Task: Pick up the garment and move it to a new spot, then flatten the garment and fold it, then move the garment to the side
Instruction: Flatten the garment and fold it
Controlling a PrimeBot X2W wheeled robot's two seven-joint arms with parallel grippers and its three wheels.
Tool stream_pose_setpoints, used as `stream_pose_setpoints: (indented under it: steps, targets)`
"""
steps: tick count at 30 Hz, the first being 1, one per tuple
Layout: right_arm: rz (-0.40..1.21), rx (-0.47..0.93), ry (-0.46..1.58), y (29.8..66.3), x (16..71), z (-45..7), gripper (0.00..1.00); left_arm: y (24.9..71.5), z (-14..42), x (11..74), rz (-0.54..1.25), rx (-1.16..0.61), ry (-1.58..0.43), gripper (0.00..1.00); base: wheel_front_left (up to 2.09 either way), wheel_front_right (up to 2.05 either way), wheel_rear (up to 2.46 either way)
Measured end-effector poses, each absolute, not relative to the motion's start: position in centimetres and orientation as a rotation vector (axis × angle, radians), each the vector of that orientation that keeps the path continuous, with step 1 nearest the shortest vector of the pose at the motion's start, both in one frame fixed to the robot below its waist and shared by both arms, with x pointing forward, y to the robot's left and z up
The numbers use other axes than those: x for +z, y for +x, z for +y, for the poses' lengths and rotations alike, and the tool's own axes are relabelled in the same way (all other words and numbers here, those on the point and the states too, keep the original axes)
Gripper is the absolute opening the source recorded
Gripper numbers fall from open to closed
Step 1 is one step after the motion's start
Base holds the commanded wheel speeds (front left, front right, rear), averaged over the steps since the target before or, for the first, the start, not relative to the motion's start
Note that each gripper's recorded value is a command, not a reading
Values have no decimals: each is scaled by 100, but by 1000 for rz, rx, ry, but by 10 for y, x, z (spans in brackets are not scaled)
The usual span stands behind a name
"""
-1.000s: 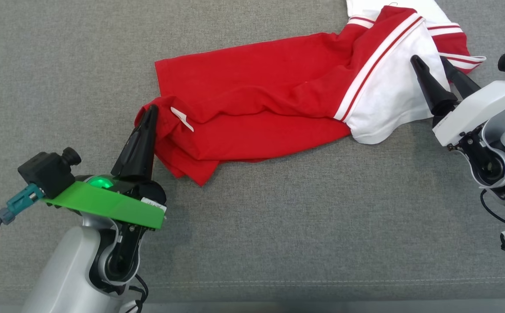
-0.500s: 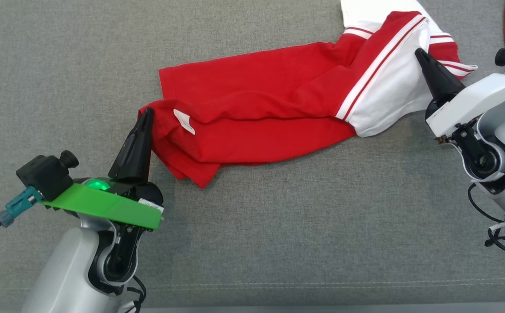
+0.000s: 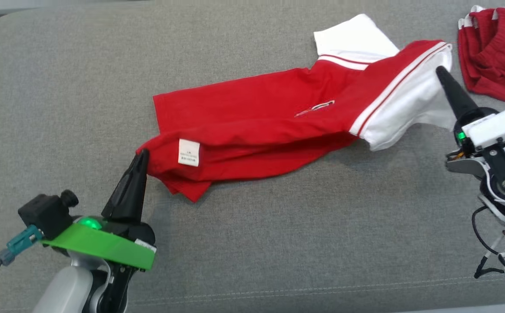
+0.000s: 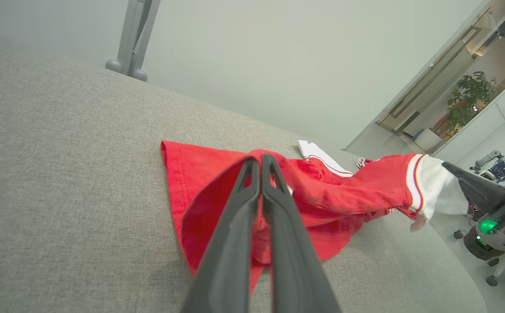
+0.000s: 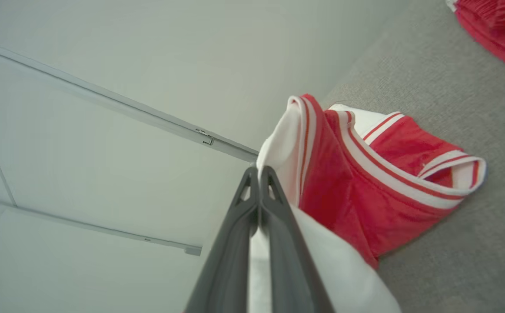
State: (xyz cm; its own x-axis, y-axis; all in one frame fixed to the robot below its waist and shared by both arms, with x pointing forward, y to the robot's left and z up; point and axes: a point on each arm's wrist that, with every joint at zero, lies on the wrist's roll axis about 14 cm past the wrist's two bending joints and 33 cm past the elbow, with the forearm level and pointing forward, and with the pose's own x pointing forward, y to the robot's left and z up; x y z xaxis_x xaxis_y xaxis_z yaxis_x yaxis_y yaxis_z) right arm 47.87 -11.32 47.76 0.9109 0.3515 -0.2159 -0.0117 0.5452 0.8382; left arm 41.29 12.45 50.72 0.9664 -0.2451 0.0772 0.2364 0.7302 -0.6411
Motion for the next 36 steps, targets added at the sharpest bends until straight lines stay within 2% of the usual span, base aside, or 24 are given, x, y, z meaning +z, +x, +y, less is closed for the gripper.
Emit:
stream_pose_setpoints:
  steps: [4,8,16,27,29,36]
  targets:
    - [282,135,1101,473,503,-149,0,394,125,503,39,-265,-686,0,0,0,0]
    - [266,46,1232,445,501,-170,0,375,119,502,59,-272,-707,0,0,0,0]
    - [372,-158,1326,360,451,-196,0,349,105,495,127,-291,-738,0,0,0,0]
    - [567,-267,1419,278,410,-173,0,345,113,489,159,-257,-725,0,0,0,0]
    - [571,-283,1421,269,409,-178,0,342,117,490,157,-237,-727,0,0,0,0]
    - [495,-322,1382,272,416,-210,0,327,113,484,197,-230,-746,0,0,0,0]
